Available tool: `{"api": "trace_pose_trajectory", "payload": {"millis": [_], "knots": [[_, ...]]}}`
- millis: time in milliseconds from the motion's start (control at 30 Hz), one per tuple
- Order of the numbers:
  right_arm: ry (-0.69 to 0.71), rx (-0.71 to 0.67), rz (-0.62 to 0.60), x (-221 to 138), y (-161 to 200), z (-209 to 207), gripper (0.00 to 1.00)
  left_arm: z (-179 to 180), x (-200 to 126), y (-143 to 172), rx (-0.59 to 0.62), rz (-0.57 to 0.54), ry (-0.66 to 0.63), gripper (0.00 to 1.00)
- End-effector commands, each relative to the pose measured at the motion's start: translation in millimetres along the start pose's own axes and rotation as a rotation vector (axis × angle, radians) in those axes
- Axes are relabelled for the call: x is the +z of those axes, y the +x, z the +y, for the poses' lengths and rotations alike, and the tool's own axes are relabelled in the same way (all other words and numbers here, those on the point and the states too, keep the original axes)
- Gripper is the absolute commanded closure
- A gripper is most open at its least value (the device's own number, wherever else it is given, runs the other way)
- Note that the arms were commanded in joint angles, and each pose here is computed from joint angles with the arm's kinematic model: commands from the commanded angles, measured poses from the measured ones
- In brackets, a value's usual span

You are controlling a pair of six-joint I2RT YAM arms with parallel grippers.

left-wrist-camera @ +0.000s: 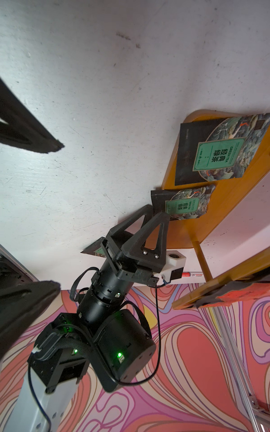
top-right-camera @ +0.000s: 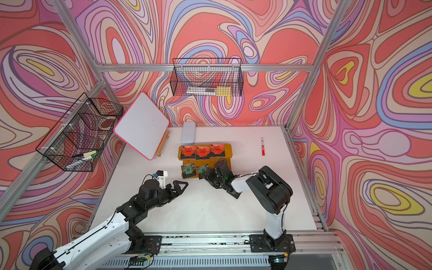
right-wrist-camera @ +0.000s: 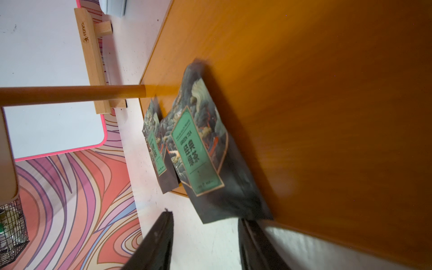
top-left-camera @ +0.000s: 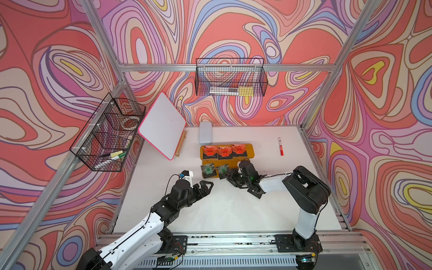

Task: Place the tea bags on the shelf by color
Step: Place the tea bag on the shelf.

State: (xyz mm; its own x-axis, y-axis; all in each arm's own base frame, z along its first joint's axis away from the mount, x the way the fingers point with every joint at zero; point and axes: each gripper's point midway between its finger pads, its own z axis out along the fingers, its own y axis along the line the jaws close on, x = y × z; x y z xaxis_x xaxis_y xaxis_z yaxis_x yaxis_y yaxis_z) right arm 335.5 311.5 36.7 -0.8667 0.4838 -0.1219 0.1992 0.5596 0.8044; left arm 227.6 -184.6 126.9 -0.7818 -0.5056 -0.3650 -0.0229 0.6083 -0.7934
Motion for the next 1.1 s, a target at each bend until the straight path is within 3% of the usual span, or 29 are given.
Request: {"api": "trace_pose_trajectory", "payload": {"millis": [0, 433, 833, 1067], "knots": [[0.035, -0.004, -0.003, -12, 6, -7, 0.52, -2, -1, -1, 0.026, -0.001, 0.001, 0.1], [0.155, -0.12, -0.073, -84, 8, -17, 0.52, -16, 3, 6, 0.062, 0.055, 0.071, 0.04], [0.487, -0.21, -0.163, -161, 6, -78, 0.49, -33, 23, 16, 0.087, 0.109, 0.103, 0.04], [0.58, -0.217, -0.177, -171, 5, -106, 0.44, -36, 31, 26, 0.093, 0.136, 0.11, 0.04]]}}
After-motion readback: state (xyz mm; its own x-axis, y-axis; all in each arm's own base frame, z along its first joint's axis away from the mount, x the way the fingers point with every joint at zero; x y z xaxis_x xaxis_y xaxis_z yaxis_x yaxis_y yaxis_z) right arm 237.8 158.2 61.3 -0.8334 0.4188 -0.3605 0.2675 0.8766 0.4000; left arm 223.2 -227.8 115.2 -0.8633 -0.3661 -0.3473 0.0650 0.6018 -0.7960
